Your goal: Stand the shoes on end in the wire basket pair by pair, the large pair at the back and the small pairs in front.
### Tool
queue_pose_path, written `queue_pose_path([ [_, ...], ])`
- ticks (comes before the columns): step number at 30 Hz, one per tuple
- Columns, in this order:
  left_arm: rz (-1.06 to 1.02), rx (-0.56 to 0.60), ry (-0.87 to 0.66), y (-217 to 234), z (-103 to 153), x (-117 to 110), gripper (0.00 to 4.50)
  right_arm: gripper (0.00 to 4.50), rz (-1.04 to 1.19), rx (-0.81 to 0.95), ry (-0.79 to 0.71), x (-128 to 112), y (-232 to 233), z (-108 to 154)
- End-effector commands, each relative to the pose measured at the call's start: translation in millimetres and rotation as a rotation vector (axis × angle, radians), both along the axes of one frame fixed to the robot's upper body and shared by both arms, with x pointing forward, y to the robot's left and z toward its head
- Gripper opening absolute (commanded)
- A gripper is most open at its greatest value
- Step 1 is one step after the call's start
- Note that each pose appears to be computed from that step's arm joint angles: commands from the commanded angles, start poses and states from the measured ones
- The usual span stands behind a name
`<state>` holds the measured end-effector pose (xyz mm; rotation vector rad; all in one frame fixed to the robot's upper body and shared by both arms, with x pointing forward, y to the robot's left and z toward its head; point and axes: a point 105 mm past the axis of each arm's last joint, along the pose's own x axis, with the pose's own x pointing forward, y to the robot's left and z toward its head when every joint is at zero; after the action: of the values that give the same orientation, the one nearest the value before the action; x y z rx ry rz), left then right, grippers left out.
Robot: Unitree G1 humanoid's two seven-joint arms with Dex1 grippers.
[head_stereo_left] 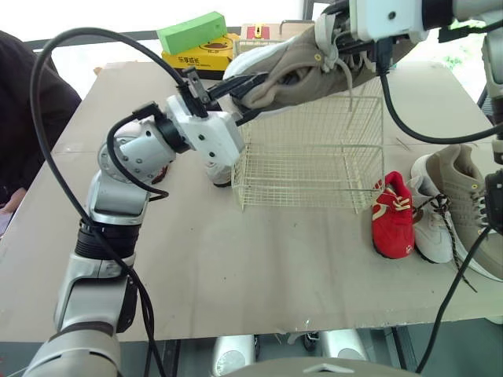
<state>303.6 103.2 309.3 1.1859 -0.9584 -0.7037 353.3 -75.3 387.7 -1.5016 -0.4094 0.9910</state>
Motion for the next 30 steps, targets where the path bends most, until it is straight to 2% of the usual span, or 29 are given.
queue_pose_path([
  [1,-0.085,-0.046,-0.211,-4,37,-29,0.66,0.06,0.012,0.029,-0.053,-8,1,16],
  [3,-0.134,-0.141,-0.129,3,44,-31,1.62,0.00,-0.003,0.077,-0.055,-7,-1,20],
  [4,-0.152,-0.182,-0.094,5,47,-31,1.95,0.00,-0.009,0.096,-0.056,-7,-3,21],
  [6,-0.180,-0.367,0.064,17,57,-24,3.13,0.00,-0.034,0.164,-0.042,-6,-6,25],
  [7,-0.277,-0.620,0.312,30,63,-17,3.44,0.00,-0.050,0.242,-0.014,-7,-9,30],
  [8,-0.359,-0.811,0.518,40,61,-11,3.88,0.00,-0.068,0.348,0.039,-7,-12,37],
  [9,-0.443,-0.942,0.718,45,55,-10,4.27,0.00,-0.078,0.427,0.085,-9,-16,41],
  [10,-0.516,-0.995,0.887,45,46,-15,4.41,0.00,-0.086,0.497,0.126,-12,-18,44],
  [14,-0.551,-1.022,1.141,41,20,-29,4.41,0.00,-0.118,0.681,0.235,-18,-24,49],
  [15,-0.493,-0.993,1.167,35,8,-28,4.41,0.00,-0.125,0.737,0.269,-19,-24,49],
  [17,-0.487,-0.991,1.189,23,2,-29,4.41,0.00,-0.127,0.803,0.334,-24,-22,46],
  [21,-0.389,-1.025,1.236,-1,-12,-3,4.41,0.00,-0.106,0.877,0.409,-36,-11,39],
  [23,-0.410,-1.066,1.245,-11,-8,7,4.41,0.00,-0.102,0.897,0.450,-41,-6,31],
  [30,-0.426,-1.037,1.245,-31,-3,27,4.41,0.00,-0.102,0.940,0.570,-55,7,3],
])
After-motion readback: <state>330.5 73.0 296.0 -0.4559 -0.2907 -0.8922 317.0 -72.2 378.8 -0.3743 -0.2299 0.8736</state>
